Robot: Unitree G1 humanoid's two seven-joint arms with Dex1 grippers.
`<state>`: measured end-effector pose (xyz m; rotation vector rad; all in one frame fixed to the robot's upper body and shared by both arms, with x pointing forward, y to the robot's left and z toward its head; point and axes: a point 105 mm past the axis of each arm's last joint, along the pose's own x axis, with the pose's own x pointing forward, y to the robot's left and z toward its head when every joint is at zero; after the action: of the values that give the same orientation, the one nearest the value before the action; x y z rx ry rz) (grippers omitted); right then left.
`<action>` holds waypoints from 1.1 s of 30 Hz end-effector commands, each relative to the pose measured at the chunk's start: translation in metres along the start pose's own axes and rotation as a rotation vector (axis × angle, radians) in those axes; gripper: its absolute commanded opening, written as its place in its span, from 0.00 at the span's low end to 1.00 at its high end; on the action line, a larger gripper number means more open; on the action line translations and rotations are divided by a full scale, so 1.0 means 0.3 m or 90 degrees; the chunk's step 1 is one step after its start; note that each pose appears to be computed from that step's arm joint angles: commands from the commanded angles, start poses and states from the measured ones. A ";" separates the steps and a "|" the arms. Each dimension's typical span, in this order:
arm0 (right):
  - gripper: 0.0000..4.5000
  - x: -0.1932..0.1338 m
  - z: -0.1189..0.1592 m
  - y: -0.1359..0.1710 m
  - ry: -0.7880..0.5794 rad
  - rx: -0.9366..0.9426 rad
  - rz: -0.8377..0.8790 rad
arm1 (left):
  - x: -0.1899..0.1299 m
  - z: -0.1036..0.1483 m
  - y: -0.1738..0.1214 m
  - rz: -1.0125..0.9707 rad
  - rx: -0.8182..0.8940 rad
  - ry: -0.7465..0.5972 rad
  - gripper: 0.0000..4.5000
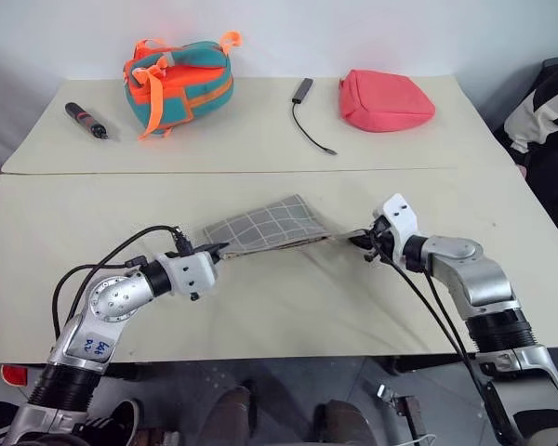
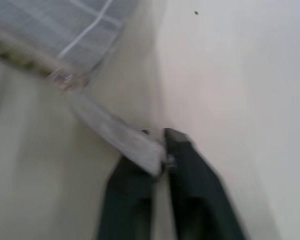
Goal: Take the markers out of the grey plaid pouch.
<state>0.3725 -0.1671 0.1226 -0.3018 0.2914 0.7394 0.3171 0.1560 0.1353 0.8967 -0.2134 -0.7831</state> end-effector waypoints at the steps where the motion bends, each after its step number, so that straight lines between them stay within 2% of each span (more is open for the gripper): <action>1: 0.43 -0.074 0.038 0.019 -0.008 -0.039 0.067 | -0.002 0.034 0.024 0.011 -0.019 -0.023 0.00; 2: 0.51 -0.094 0.039 0.045 -0.003 -0.051 0.105 | -0.004 0.032 0.027 0.011 -0.020 -0.021 0.00; 7: 0.51 -0.187 0.110 0.102 -0.031 -0.052 0.206 | -0.007 0.018 0.065 0.025 -0.069 -0.020 0.00; 10: 0.51 -0.186 0.221 0.075 -0.120 -0.067 0.164 | -0.003 0.028 0.068 0.015 -0.131 -0.040 0.00; 12: 0.51 -0.171 0.320 0.119 -0.193 -0.111 0.177 | 0.002 0.050 0.057 -0.013 -0.178 -0.061 0.00; 15: 0.51 -0.159 0.366 0.188 -0.215 -0.161 0.221 | 0.004 0.070 0.043 -0.043 -0.200 -0.077 0.00; 18: 0.40 -0.131 0.395 0.226 -0.231 -0.171 0.232 | 0.006 0.081 0.065 -0.029 -0.218 -0.086 0.00; 23: 0.05 -0.040 0.400 0.308 -0.235 -0.244 0.222 | 0.015 0.081 0.073 -0.021 -0.218 -0.080 0.00; 24: 0.01 -0.023 0.394 0.325 -0.229 -0.270 0.222 | 0.017 0.078 0.072 -0.020 -0.220 -0.079 0.00; 33: 0.01 0.038 0.333 0.291 -0.186 -0.304 0.163 | 0.028 0.098 0.056 -0.027 -0.211 -0.088 0.00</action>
<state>0.3348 -0.0605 0.1918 -0.5743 -0.1055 1.1067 0.3210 0.1442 0.1531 0.5119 -0.1197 -0.8873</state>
